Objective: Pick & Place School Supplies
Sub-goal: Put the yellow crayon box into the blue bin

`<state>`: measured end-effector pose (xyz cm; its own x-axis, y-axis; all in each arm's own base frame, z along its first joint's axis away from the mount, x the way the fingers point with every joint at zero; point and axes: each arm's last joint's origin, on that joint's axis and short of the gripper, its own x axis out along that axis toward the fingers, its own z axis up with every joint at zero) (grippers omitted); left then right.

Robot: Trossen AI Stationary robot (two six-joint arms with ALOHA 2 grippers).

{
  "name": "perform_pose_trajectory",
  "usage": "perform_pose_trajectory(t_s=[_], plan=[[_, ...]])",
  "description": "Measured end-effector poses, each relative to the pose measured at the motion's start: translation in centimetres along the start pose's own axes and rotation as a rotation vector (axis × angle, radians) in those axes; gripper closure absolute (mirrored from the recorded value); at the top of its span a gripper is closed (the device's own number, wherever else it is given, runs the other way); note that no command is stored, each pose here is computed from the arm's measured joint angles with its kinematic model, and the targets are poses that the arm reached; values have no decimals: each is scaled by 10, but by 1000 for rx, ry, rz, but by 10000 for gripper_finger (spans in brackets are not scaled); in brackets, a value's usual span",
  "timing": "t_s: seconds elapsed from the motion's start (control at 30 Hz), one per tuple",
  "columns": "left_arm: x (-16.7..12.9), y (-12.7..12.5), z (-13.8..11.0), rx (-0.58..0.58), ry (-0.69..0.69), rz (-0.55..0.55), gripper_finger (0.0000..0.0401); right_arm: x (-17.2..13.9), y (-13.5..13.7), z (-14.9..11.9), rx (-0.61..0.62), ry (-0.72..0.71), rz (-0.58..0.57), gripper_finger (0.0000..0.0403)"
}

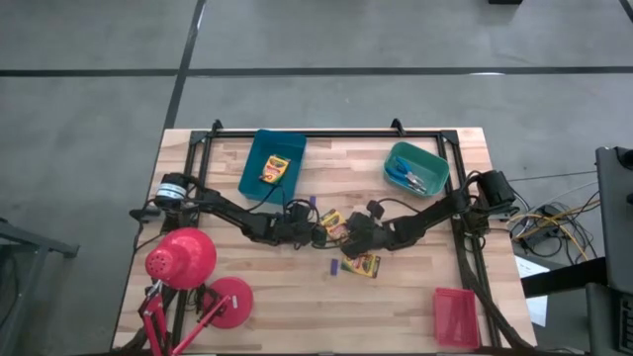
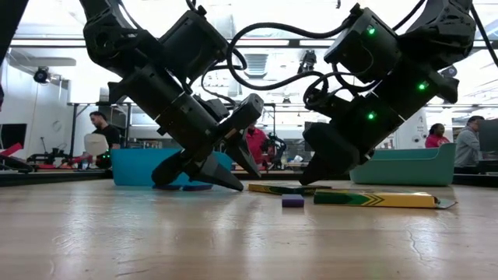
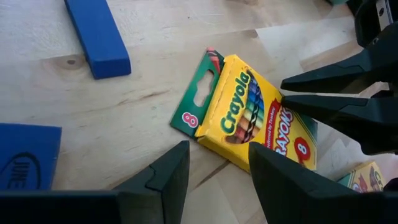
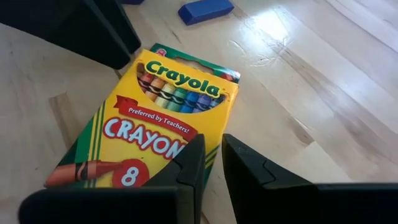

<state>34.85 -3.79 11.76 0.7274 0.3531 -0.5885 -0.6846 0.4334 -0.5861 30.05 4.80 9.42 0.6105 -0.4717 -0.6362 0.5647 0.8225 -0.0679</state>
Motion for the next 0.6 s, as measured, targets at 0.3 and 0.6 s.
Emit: perform_pose_trajectory(t_s=[0.3,0.6], plan=[[0,0,0,12,0,1,229,-4,3,6,-11,-37,27,351],[0,0,0,12,1,2,229,-6,2,7,-18,-33,22,351]])
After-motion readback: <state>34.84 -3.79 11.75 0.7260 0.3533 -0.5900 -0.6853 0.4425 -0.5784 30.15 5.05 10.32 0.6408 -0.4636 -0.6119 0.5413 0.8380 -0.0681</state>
